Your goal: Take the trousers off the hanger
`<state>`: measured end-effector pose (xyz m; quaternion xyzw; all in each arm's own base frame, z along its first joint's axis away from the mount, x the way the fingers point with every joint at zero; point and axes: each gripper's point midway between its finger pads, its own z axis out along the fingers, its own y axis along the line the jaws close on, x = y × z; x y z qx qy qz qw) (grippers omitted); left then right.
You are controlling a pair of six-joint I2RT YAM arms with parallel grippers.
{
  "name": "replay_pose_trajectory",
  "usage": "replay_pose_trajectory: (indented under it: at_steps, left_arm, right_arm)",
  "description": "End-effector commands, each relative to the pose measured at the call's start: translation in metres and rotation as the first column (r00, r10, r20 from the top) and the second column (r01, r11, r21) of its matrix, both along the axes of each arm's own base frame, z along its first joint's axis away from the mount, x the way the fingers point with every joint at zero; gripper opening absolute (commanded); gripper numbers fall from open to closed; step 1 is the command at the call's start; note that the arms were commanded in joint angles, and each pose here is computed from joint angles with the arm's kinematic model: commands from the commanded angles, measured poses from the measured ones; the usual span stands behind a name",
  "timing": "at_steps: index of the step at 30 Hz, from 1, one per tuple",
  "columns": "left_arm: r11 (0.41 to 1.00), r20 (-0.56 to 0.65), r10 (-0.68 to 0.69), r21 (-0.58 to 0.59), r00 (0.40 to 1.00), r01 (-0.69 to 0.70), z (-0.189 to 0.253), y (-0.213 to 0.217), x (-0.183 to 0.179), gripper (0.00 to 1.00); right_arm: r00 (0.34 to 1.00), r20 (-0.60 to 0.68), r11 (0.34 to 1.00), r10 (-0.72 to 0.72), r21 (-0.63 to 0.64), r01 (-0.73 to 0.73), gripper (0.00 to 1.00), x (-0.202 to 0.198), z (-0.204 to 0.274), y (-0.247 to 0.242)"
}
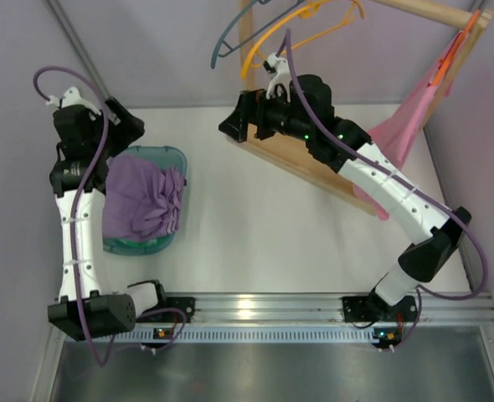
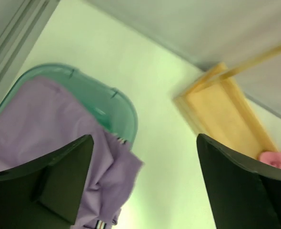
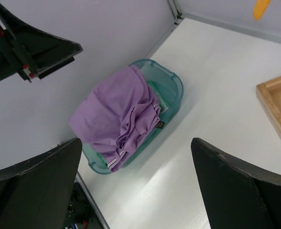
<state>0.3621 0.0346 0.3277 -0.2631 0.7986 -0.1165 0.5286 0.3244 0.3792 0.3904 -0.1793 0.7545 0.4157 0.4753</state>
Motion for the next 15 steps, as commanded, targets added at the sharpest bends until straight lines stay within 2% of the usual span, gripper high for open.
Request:
replay_pose_trajectory:
  at_steps: [1, 4, 7, 8, 11, 12, 13, 14, 15]
  left_arm:
    - [0.972, 0.101, -0.226, 0.09, 0.969, 0.218, 0.053, -0.032, -0.02, 0.98]
    - [0.926, 0.176, -0.375, 0.124, 0.91, 0.357, 0.084, -0.056, -0.028, 0.98]
    - [0.909, 0.245, -0.409, 0.188, 0.879, 0.371, 0.117, -0.062, -0.04, 0.98]
    - [0.903, 0.254, -0.418, 0.219, 0.872, 0.369, 0.123, -0.062, -0.043, 0.98]
    - [0.894, 0.264, -0.43, 0.261, 0.864, 0.365, 0.124, -0.065, -0.058, 0.98]
    - [0.887, 0.262, -0.442, 0.27, 0.858, 0.375, 0.12, -0.067, -0.063, 0.98]
    - [0.882, 0.281, -0.448, 0.293, 0.849, 0.369, 0.124, -0.07, -0.079, 0.98]
    - [0.869, 0.275, -0.46, 0.334, 0.844, 0.365, 0.12, -0.07, -0.086, 0.98]
    - [0.86, 0.231, -0.466, 0.346, 0.854, 0.376, 0.095, -0.069, -0.088, 0.98]
  right_arm:
    - [0.984, 0.179, 0.995, 0.002, 0.094, -0.02, 0.99, -0.025, 0.078, -0.026]
    - [0.96, 0.276, 0.997, -0.041, 0.081, 0.019, 0.99, -0.033, 0.097, -0.049]
    - [0.928, 0.357, 0.993, -0.111, 0.084, 0.087, 0.99, -0.045, 0.112, -0.082]
    - [0.928, 0.35, 0.991, -0.131, 0.063, 0.116, 0.99, -0.043, 0.098, -0.086]
    - [0.882, 0.403, 0.97, -0.245, 0.112, 0.218, 0.99, -0.05, 0.111, -0.121]
    - [0.88, 0.398, 0.966, -0.259, 0.094, 0.242, 0.99, -0.048, 0.095, -0.125]
    - [0.848, 0.428, 0.95, -0.313, 0.129, 0.286, 0.99, -0.055, 0.104, -0.144]
    - [0.849, 0.418, 0.945, -0.323, 0.098, 0.311, 0.99, -0.051, 0.078, -0.147]
    - [0.823, 0.437, 0.932, -0.363, 0.15, 0.331, 0.99, -0.052, 0.083, -0.154]
